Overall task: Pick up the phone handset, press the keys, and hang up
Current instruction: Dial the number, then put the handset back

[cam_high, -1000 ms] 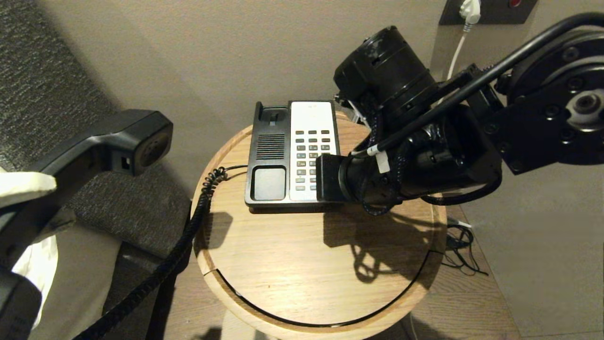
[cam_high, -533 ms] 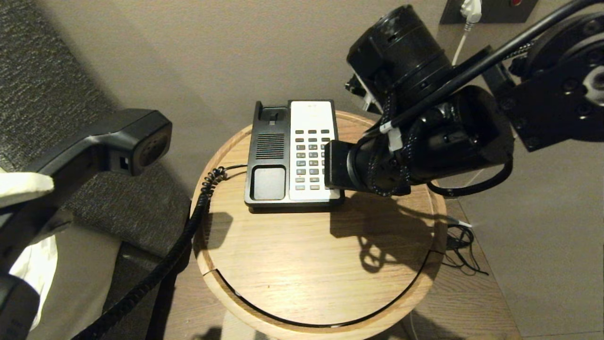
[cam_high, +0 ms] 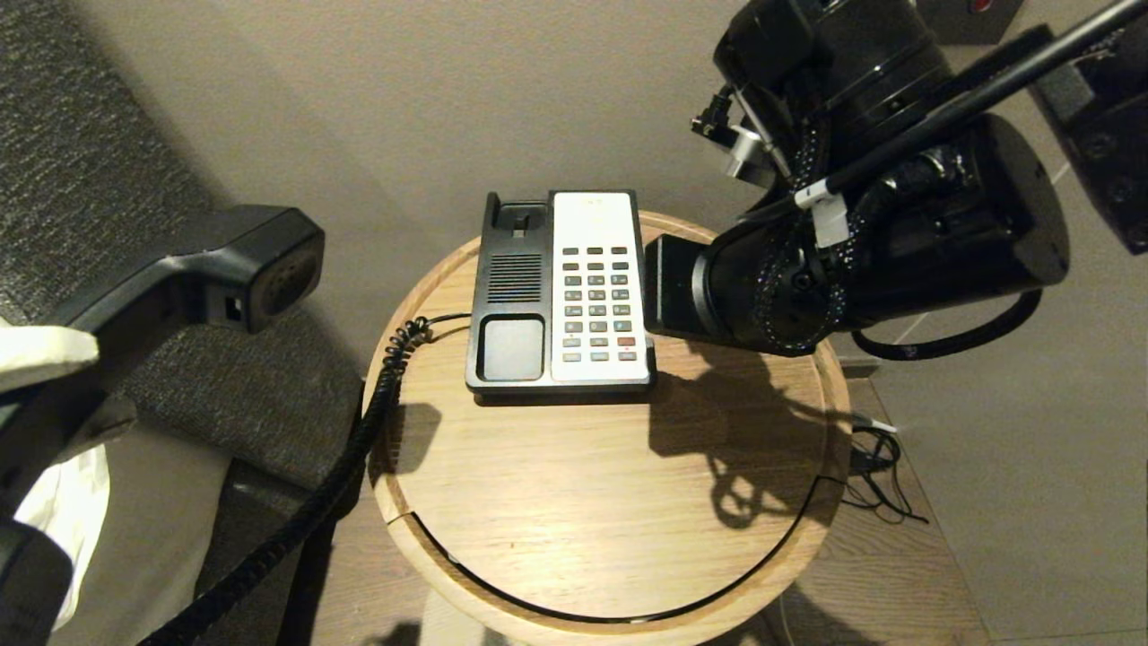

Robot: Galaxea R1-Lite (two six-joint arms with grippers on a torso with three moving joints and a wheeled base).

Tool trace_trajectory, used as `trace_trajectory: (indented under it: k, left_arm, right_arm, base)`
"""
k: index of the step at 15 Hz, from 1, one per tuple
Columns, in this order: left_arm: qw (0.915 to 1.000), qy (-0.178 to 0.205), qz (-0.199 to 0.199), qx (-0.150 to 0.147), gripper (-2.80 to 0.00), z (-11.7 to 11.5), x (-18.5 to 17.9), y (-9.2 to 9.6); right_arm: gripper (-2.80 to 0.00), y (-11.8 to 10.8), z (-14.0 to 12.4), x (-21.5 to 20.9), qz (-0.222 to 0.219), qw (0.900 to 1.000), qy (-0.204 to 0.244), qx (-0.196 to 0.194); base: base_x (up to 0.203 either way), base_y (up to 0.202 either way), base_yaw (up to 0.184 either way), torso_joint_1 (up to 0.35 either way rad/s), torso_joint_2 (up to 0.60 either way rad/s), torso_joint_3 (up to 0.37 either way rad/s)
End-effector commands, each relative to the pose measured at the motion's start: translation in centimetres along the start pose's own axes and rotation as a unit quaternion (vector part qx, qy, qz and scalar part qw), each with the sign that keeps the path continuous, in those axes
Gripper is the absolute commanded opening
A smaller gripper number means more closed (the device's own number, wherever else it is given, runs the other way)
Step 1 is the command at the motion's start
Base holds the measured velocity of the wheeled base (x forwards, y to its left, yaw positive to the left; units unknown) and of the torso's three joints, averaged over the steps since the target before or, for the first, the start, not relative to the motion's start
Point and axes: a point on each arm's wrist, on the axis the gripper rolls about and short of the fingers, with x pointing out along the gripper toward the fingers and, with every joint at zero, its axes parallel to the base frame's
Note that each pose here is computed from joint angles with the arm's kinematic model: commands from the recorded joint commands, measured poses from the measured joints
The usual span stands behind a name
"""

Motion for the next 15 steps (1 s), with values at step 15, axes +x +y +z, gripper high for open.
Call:
trace_trajectory:
  k: [15]
  left_arm:
    - [0.9398, 0.062, 0.158, 0.297, -2.8, 5.9, 12.8, -0.4]
  right_arm:
    - [-2.8, -10.0, -1.4, -20.8, 0.023, 0.983, -0.108, 0.148]
  base:
    - [0.0, 0.0, 0.0, 0.0, 0.0, 0.0]
